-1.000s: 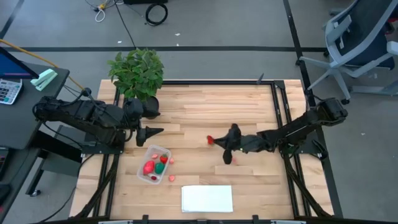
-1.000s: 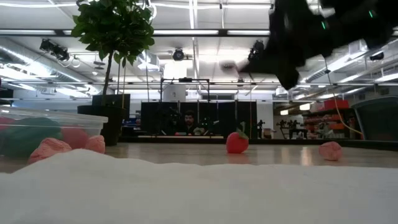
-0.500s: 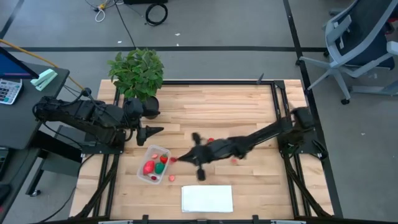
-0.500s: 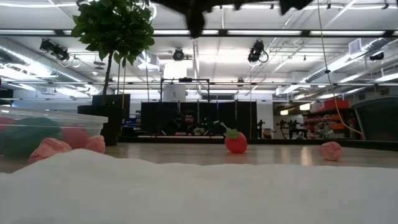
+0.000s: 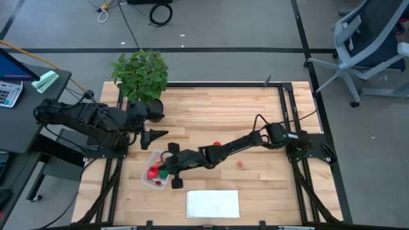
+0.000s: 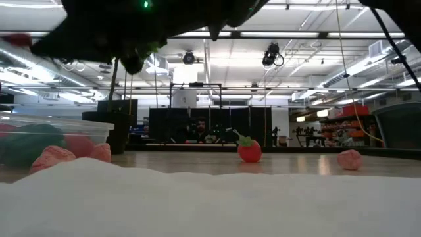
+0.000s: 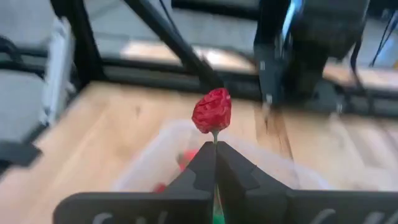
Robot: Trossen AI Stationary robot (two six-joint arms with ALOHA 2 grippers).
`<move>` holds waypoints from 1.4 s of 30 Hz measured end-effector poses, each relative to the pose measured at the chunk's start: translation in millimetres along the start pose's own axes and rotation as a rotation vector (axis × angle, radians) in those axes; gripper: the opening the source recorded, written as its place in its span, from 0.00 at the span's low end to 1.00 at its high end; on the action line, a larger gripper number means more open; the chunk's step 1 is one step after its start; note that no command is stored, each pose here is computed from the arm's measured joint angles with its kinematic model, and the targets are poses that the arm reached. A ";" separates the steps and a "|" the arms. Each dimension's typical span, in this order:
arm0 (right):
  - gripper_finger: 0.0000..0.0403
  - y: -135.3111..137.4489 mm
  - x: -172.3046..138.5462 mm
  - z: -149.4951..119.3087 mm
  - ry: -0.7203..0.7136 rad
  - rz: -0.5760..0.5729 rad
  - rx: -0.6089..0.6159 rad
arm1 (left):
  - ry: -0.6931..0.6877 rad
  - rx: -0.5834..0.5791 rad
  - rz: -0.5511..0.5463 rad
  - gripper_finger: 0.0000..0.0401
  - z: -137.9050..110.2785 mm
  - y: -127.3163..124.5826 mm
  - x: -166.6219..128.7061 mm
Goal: Pick and placing Produce into tupperware
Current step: Put the red cherry into the transparent bin, then put the red strawberry into the transparent bin
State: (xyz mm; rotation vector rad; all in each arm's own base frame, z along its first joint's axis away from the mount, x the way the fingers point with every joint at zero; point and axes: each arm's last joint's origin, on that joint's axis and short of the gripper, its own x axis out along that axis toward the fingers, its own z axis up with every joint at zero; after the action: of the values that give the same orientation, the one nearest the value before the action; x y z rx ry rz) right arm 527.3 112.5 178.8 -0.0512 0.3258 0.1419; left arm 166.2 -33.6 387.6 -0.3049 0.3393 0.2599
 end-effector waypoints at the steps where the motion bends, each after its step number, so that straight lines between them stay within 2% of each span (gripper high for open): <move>1: 0.04 -3.1 3.7 -2.4 0.035 -0.005 0.000 | 0.000 -0.001 0.000 0.91 0.0 0.0 0.0; 5: 0.06 -15.4 15.4 -19.3 0.156 -0.028 0.011 | 0.000 0.000 0.000 0.91 0.0 0.0 0.0; 11: 0.08 -21.6 17.8 -22.0 0.153 -0.038 0.009 | 0.001 0.001 0.001 0.91 -0.1 0.1 0.0; 18: 0.25 -29.2 17.9 -22.8 0.158 -0.015 0.017 | 0.001 0.000 0.001 0.91 -0.1 0.1 0.0; 23: 0.38 -24.5 12.0 -17.3 0.191 0.005 -0.002 | 0.001 0.001 0.001 0.91 -0.1 0.1 0.0; 27: 0.42 -16.4 -11.7 7.6 0.264 0.030 -0.080 | 0.006 0.003 0.003 0.91 -0.7 0.3 0.0; 30: 0.41 -4.4 -37.2 18.1 0.419 0.064 -0.147 | 0.007 0.003 0.004 0.91 -0.7 0.4 0.0; 34: 0.39 11.0 -72.5 16.7 0.636 0.055 -0.171 | 0.013 0.008 0.007 0.91 -1.4 0.7 0.0; 37: 0.38 20.5 -90.1 5.2 0.690 0.029 -0.174 | 0.014 0.008 0.008 0.91 -1.4 0.8 0.0; 40: 0.37 31.4 -104.6 -20.5 0.729 0.023 -0.178 | 0.015 0.009 0.008 0.91 -1.6 0.9 -0.1; 42: 0.37 37.1 -116.4 -35.2 0.747 -0.031 -0.192 | 0.018 0.018 0.009 0.91 -1.9 1.0 0.0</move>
State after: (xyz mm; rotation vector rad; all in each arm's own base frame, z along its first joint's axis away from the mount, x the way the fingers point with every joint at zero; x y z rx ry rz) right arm 401.6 131.4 182.0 -0.3029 1.0562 0.1189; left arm 165.3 -33.4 385.7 -0.2884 0.3609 0.2634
